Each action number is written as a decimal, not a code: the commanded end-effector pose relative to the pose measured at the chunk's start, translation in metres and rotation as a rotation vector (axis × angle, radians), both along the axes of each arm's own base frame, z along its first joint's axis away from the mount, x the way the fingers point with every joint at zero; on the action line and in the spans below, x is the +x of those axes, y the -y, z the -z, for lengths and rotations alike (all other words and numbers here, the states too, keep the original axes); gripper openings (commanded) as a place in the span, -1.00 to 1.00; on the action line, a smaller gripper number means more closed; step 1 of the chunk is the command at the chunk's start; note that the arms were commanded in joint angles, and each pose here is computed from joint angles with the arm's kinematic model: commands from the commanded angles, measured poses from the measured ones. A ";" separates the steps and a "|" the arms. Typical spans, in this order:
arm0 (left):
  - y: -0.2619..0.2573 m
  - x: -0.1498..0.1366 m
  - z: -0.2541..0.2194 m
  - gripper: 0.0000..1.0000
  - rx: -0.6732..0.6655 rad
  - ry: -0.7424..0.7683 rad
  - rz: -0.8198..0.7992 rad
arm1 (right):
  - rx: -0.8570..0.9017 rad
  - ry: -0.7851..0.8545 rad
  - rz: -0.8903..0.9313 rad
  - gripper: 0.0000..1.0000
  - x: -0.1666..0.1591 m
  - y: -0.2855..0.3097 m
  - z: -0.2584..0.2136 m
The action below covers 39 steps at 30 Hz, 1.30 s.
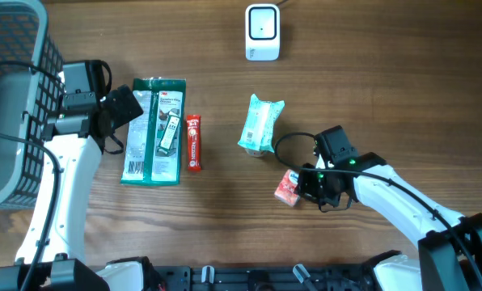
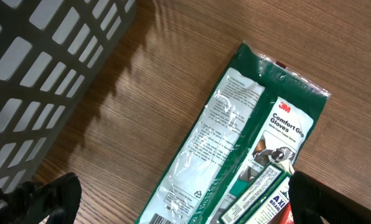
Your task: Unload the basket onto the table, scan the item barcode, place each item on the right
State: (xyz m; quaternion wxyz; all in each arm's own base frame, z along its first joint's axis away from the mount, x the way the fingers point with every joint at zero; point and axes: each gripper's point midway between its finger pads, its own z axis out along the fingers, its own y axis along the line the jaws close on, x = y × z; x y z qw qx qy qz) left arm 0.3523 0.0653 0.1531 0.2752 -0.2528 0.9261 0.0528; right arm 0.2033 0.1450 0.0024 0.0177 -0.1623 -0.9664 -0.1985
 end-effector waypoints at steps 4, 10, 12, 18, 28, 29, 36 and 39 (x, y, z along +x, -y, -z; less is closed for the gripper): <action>-0.001 0.000 -0.003 1.00 -0.005 0.010 -0.011 | -0.162 0.056 0.036 -0.75 0.008 0.028 0.014; -0.001 0.000 -0.003 1.00 -0.005 0.010 -0.011 | -0.228 0.150 -0.023 -0.91 0.027 0.043 0.011; -0.001 0.000 -0.003 1.00 -0.005 0.011 -0.011 | -0.226 0.187 -0.081 -0.91 0.034 0.040 0.007; -0.001 0.000 -0.003 1.00 -0.005 0.011 -0.011 | -0.015 0.231 -0.131 -0.90 0.045 0.001 -0.013; -0.001 0.000 -0.003 1.00 -0.005 0.011 -0.011 | 0.130 0.230 -0.212 -0.83 0.034 -0.034 -0.024; -0.001 0.000 -0.003 1.00 -0.005 0.010 -0.011 | 0.133 0.238 -0.218 -0.73 0.035 -0.035 -0.024; -0.001 0.000 -0.003 1.00 -0.005 0.010 -0.011 | 0.172 0.347 -0.215 0.16 0.066 -0.047 -0.066; -0.001 0.000 -0.003 1.00 -0.005 0.011 -0.011 | 0.158 0.408 -0.262 0.29 0.082 -0.051 -0.100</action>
